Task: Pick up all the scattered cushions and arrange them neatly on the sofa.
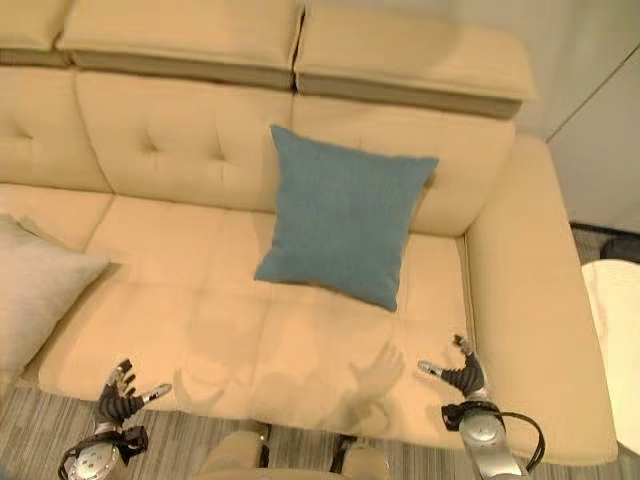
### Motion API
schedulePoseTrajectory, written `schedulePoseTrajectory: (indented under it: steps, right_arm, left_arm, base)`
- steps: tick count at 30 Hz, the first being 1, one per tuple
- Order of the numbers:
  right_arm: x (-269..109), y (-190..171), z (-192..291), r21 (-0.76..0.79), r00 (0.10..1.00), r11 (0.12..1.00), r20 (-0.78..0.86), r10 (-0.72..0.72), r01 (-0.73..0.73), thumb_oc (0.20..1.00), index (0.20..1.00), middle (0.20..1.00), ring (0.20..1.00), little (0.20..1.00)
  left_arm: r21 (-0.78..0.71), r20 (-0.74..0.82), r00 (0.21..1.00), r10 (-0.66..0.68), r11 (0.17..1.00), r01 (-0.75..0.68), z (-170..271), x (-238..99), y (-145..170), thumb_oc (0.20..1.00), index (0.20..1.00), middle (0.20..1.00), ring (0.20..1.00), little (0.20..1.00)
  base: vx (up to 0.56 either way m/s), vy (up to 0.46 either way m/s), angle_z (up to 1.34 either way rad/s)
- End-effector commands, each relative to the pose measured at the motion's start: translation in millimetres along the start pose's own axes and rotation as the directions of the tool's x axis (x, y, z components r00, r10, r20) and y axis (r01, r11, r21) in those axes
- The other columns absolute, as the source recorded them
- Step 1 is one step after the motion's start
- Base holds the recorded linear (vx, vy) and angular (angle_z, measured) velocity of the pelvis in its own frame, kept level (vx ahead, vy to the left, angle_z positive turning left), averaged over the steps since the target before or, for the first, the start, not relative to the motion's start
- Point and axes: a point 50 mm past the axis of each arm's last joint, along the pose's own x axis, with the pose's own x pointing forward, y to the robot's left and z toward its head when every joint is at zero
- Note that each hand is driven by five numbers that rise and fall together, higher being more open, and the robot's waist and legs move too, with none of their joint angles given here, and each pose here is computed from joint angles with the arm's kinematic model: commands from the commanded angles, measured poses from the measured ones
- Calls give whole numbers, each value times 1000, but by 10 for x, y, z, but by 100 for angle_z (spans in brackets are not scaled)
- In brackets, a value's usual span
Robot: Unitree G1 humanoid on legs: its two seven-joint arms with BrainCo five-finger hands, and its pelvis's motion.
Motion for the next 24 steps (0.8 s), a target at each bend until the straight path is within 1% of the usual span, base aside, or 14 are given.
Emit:
schedulePoseTrajectory:
  steps: [1,3,5,6,7,8,10,12,15,19,20,21,24]
  right_arm:
    - [179,7,286,-74,993,996,105,55,-48,1000,1000,1000,1000,1000]
    - [132,143,118,-103,993,989,38,110,-106,1000,1000,1000,1000,1000]
    - [37,333,-182,-141,981,974,-98,167,-180,1000,1000,1000,1000,1000]
    - [38,334,-180,-141,981,974,-97,167,-180,1000,1000,1000,1000,1000]
    - [-11,393,-315,-135,970,970,-166,178,-201,1000,1000,1000,1000,1000]
    - [-45,424,-396,-121,961,971,-208,179,-207,1000,1000,1000,1000,1000]
    - [-54,427,-423,-122,958,970,-223,179,-210,1000,1000,1000,1000,1000]
    - [-91,426,-524,-118,946,971,-276,170,-209,1000,1000,1000,1000,1000]
    - [-84,399,-564,-120,939,973,-310,150,-195,1000,1000,1000,1000,1000]
    - [-99,390,-626,-123,922,972,-358,145,-200,1000,1000,1000,1000,1000]
    - [-103,392,-632,-121,921,972,-362,146,-201,1000,1000,1000,1000,1000]
    - [-134,420,-675,-135,909,966,-388,153,-220,1000,1000,1000,1000,1000]
    - [-137,451,-682,-155,901,959,-403,158,-238,1000,1000,1000,1000,1000]
  left_arm:
    - [69,85,993,-81,995,75,304,264,-190,1000,1000,1000,1000,1000]
    - [99,-26,996,-79,992,82,46,236,-204,1000,1000,1000,1000,1000]
    - [150,-237,971,-29,986,66,-409,134,-154,1000,1000,1000,1000,1000]
    - [150,-236,971,-29,986,66,-408,136,-154,1000,1000,1000,1000,1000]
    - [170,-306,952,-10,983,65,-545,89,-127,1000,1000,1000,1000,1000]
    - [189,-340,940,8,980,60,-607,69,-93,1000,1000,1000,1000,1000]
    - [206,-356,934,14,976,64,-633,60,-73,1000,1000,1000,1000,1000]
    - [240,-383,923,40,969,58,-673,51,-21,1000,1000,1000,1000,1000]
    - [251,-384,923,41,966,62,-647,88,-44,1000,1000,1000,1000,1000]
    - [243,-397,918,19,966,85,-669,82,-150,1000,1000,1000,1000,1000]
    - [242,-388,922,13,966,88,-647,97,-172,1000,1000,1000,1000,1000]
    - [252,-381,924,-13,961,117,-634,105,-262,1000,1000,1000,1000,1000]
    - [255,-383,924,-20,959,127,-628,114,-311,1000,1000,1000,1000,1000]
  base:
    - [0,0,0]
    - [10,-16,0]
    - [23,-52,3]
    - [32,-71,12]
    - [20,-95,11]
    - [19,-95,12]
    - [-21,-67,29]
    - [-114,-79,36]
    - [-215,-26,56]
    - [-198,85,35]
    - [-136,186,75]
    - [-107,161,110]
    - [-105,162,77]
